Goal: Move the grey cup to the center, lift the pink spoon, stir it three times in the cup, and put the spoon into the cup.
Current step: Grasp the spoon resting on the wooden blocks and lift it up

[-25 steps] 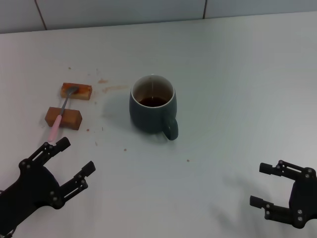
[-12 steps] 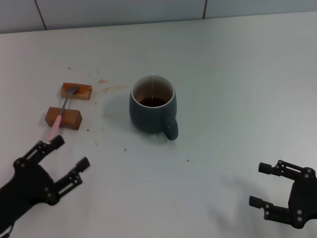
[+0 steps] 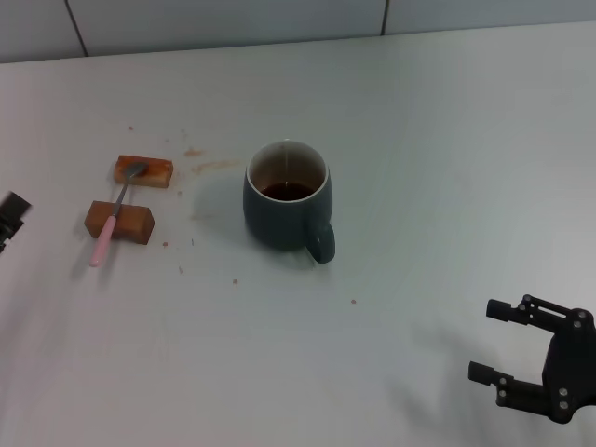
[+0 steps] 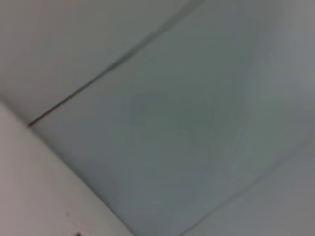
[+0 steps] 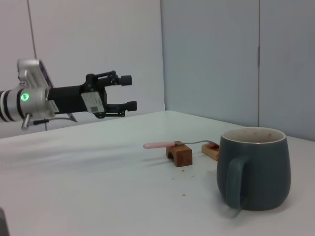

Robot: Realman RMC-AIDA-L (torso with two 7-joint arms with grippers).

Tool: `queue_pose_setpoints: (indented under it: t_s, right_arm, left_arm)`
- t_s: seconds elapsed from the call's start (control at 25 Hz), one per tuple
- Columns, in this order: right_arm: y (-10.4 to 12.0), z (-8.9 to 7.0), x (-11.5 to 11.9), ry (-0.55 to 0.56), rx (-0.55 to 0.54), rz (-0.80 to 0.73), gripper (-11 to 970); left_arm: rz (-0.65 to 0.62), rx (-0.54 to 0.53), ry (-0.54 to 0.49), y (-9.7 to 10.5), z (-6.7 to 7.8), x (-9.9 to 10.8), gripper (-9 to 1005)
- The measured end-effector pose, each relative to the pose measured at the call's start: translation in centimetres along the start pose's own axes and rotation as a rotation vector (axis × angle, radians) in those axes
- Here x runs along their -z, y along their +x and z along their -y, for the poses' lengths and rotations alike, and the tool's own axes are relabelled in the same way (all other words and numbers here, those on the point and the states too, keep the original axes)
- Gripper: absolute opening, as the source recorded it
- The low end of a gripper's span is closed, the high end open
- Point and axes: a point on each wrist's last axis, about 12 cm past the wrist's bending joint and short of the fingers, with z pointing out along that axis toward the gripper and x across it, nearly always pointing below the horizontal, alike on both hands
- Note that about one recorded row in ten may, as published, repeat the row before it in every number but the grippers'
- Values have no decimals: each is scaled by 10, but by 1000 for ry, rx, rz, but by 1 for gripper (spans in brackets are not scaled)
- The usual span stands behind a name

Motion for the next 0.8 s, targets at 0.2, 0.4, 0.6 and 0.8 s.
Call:
queue_pose_setpoints:
  t_s: [0.2, 0.4, 0.6, 0.8]
  right_arm:
    - [-1, 1, 0, -4, 4, 0, 752]
    - [-2, 2, 1, -6, 11, -1, 752]
    - [-4, 4, 2, -10, 14, 2, 752]
    - [-5, 5, 1, -9, 17, 4, 752]
  left_arm:
    - [9, 238, -17, -2, -3, -3, 748]
    - [30, 501, -72, 12, -7, -2, 746]
    - [42, 620, -97, 25, -8, 4, 745]
    - [35, 681, -120, 37, -8, 7, 744]
